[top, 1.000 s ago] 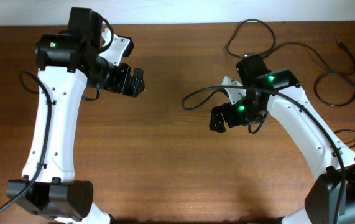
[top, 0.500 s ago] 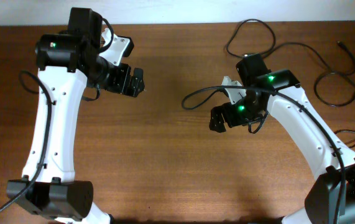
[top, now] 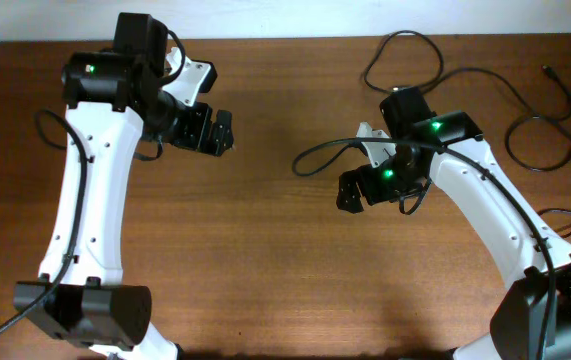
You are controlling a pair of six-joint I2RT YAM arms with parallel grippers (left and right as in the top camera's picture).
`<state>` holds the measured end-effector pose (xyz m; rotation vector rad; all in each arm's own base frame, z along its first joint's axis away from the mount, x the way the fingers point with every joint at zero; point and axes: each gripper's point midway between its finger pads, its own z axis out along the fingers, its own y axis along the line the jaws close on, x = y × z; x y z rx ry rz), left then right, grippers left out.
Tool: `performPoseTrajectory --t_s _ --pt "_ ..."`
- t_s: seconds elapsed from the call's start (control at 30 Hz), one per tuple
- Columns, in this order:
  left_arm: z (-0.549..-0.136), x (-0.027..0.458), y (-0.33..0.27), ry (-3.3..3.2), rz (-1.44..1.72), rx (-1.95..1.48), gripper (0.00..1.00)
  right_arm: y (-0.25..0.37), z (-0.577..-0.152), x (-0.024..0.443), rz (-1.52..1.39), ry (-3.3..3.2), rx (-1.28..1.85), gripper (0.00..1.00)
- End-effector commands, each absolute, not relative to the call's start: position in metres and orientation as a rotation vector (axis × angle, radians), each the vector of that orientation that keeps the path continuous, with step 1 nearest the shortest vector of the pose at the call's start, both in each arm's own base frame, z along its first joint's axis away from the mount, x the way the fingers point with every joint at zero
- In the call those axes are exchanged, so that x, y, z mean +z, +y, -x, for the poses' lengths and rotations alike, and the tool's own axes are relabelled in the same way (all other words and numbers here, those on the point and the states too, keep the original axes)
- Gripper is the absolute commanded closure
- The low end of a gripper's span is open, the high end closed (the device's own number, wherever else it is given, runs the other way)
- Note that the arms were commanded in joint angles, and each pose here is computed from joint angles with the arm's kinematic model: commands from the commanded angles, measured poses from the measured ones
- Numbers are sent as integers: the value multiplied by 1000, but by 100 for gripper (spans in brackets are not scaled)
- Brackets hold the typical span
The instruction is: Untangle cables
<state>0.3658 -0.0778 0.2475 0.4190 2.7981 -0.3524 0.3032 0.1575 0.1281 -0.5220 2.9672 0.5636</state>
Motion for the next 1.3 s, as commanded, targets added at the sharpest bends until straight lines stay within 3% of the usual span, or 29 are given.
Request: performPoseTrajectory --t_s 0.0,0.73,0.9,1.27 --pt "-357 245 -94 2818 -484 -379 1 157 -302 129 517 2965 551 1" --pt "-300 276 -83 2104 -425 -171 1 157 -302 129 517 2965 551 1" --pt "-258 286 -74 1862 -368 -181 1 157 -302 129 517 2965 551 1" --pt "-239 264 -74 1360 -338 -164 1 157 -302 129 517 2965 551 1"
